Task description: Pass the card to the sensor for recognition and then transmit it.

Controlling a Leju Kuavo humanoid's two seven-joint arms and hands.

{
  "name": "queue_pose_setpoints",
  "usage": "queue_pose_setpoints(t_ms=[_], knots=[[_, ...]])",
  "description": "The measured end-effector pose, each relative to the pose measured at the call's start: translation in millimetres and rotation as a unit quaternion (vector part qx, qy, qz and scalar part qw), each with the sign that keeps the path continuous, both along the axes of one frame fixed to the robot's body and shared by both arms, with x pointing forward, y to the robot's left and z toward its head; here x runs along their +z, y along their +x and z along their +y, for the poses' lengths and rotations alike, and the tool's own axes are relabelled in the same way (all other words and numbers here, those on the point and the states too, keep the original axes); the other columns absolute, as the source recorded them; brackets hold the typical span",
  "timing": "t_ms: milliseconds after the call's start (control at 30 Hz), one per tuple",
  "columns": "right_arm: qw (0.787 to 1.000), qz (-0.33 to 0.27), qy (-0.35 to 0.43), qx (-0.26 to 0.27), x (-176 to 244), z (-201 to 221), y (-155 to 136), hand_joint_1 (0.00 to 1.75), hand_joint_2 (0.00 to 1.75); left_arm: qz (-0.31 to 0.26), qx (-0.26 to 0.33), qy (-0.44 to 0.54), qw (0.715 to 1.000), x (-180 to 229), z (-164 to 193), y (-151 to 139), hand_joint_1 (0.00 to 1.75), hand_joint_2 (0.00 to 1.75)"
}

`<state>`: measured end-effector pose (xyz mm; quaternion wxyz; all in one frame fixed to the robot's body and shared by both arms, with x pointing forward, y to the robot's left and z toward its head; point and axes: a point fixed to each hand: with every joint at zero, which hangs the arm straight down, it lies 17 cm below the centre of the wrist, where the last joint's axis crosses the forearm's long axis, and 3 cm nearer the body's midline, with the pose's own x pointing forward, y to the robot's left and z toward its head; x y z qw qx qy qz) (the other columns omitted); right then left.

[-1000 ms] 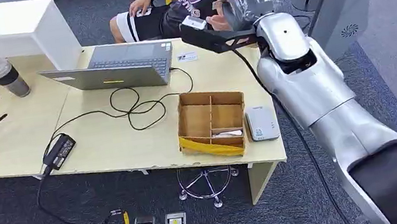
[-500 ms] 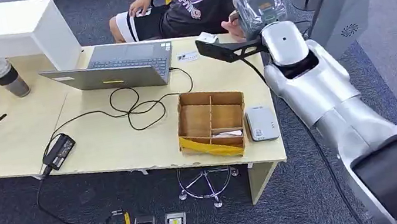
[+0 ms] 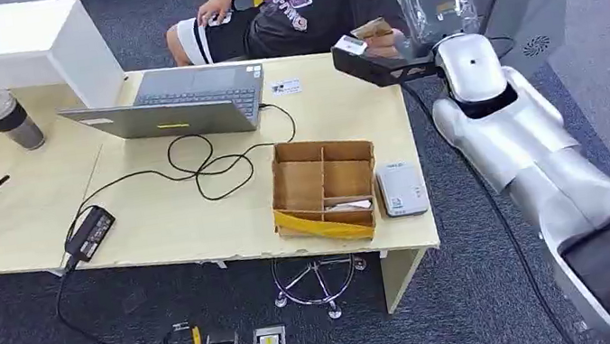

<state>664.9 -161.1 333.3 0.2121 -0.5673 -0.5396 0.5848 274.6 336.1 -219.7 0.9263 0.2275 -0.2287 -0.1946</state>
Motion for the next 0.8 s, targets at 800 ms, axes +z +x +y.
queue_pose_setpoints(t_ms=[800], knots=[[0.941,-0.035,0.296,-0.162,-64.7,-263.9,-37.5,0.00,1.75,0.035,0.053,0.013,0.998,-24.0,28.8,-72.1,0.00,1.75]])
